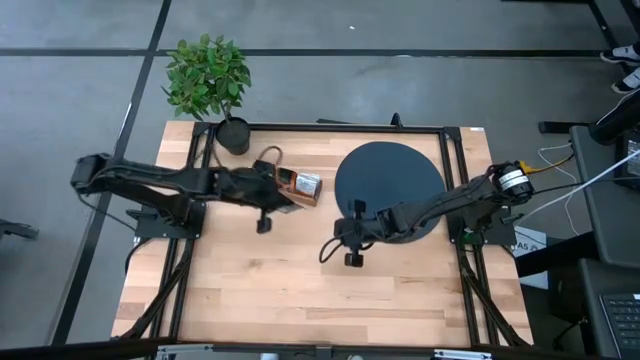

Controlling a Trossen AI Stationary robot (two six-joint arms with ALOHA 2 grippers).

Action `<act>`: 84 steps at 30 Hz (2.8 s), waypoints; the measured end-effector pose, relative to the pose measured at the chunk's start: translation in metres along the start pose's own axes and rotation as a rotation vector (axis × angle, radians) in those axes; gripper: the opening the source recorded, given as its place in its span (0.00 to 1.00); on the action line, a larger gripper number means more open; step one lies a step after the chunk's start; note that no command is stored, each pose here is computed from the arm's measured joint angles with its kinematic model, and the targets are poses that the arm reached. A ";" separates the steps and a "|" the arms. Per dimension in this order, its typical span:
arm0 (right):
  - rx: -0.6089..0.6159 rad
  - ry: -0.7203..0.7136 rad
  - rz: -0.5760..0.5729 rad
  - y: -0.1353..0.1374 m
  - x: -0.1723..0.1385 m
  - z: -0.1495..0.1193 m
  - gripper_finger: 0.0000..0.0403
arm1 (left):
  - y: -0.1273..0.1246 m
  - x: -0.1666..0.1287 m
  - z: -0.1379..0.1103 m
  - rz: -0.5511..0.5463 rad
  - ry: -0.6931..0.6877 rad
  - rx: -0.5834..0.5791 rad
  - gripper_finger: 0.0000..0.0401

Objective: Pick & Place Tea
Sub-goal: Put the dark blue tea bag into the left section of the wooden organizer

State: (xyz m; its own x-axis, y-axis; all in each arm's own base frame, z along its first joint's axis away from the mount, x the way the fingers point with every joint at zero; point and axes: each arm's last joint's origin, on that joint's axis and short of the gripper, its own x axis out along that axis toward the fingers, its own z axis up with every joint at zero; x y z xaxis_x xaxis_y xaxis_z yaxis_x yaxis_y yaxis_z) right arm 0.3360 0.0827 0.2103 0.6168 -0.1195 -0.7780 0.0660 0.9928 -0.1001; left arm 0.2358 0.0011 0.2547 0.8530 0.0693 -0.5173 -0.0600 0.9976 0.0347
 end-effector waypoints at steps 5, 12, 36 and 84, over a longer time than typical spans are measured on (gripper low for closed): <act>0.020 -0.054 0.004 -0.003 0.008 -0.005 0.03 | 0.017 -0.019 -0.022 0.018 -0.061 0.015 0.01; 0.053 -0.128 0.021 -0.002 0.016 -0.012 0.02 | 0.046 -0.034 -0.058 0.102 -0.192 -0.004 0.00; 0.091 -0.202 0.040 -0.001 0.017 -0.009 0.02 | 0.096 -0.054 -0.140 0.215 -0.365 0.021 0.00; 0.098 -0.301 0.058 0.000 0.014 0.000 0.02 | 0.131 -0.026 -0.178 0.122 -0.303 -0.134 0.00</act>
State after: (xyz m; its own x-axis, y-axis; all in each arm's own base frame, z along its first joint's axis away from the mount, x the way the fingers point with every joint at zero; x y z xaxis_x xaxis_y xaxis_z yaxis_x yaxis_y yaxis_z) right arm 0.3452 0.0814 0.1995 0.8254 -0.0685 -0.5604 0.0901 0.9959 0.0110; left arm 0.1131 0.1295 0.1201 0.9494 0.2050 -0.2380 -0.2211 0.9743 -0.0429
